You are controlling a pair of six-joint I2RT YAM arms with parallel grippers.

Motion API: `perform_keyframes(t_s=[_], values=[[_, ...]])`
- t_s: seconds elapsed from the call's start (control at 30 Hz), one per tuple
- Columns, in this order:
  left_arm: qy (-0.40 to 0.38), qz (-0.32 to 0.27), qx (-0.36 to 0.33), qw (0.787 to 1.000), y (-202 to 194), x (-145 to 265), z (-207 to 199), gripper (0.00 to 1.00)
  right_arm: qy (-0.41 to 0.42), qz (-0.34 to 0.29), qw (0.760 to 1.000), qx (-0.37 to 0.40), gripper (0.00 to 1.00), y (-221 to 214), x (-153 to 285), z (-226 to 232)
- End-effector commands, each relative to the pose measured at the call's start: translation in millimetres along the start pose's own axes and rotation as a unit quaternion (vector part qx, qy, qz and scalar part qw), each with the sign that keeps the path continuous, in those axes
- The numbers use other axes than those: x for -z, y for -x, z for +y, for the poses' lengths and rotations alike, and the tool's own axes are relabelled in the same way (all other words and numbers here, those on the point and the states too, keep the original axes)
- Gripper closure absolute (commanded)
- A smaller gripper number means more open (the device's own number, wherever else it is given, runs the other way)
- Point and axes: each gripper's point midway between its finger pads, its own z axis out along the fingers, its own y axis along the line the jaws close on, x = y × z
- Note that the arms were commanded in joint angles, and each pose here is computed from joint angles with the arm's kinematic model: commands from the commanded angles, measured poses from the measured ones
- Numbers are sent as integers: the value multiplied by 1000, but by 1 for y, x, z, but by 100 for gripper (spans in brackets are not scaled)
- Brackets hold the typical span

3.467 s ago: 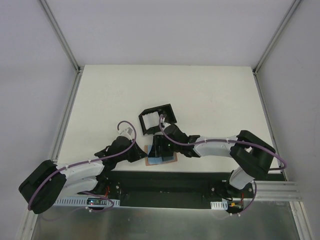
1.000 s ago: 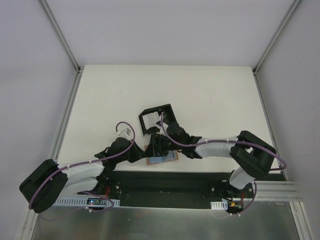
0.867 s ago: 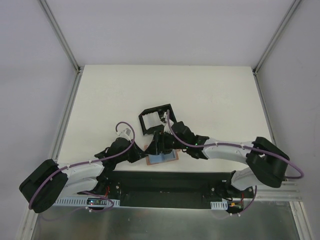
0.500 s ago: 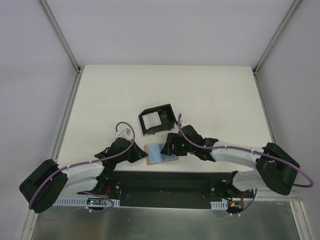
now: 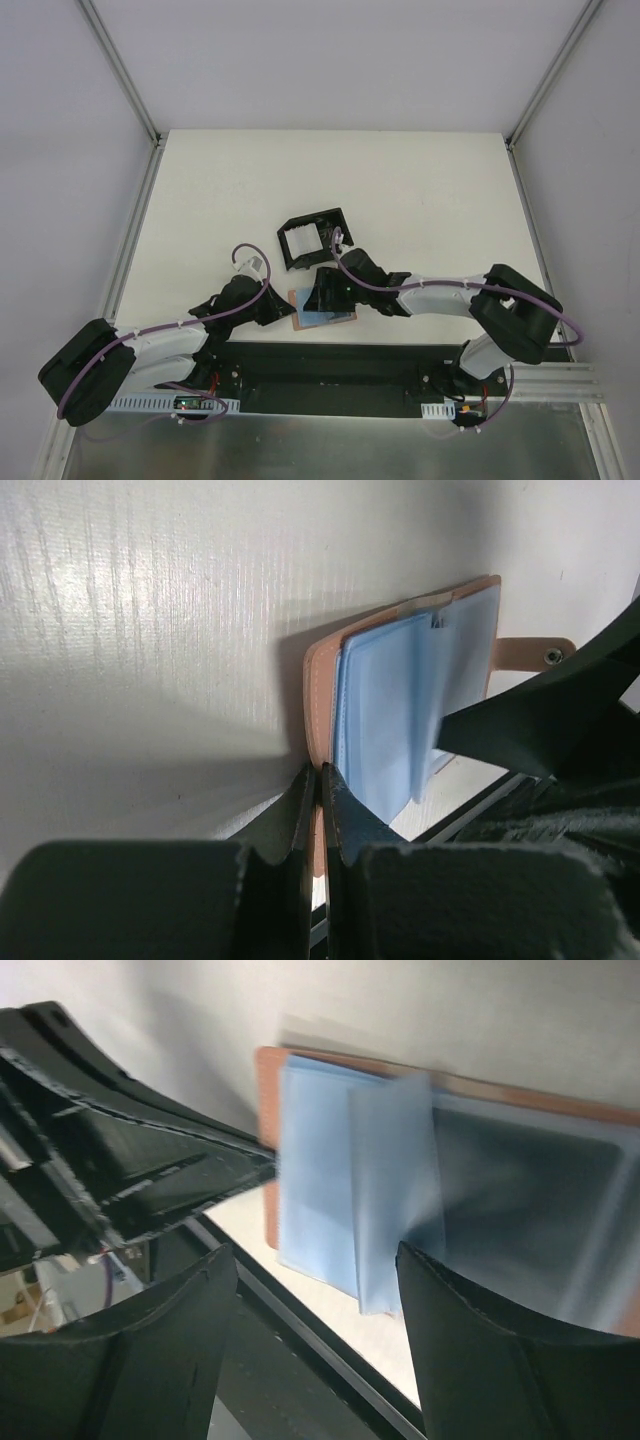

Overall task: Put the credit cards into the card holder
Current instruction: Insert the credit card into the card holder.

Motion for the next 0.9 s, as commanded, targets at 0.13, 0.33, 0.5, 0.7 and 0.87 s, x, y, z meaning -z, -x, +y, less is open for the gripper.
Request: perform_keyframes(t_s=[0.13,0.33,0.5,0.7,0.87], values=[[63,13,3,998,-11,1,37,100,198,19,979,49,34,6,5,105],[72,8,17,997,-13,0,46,100,251,1,964,87,33,7,41,132],[75,15,18,997,-16,-1,48,100,145,-56,984,87,32,21,53,84],[64,17,5,998,-15,0,43,100,48,-99,993,51,36,47,63,29],[65,7,-6,998,-9,4,40,100,-7,-116,988,103,37,84,80,28]])
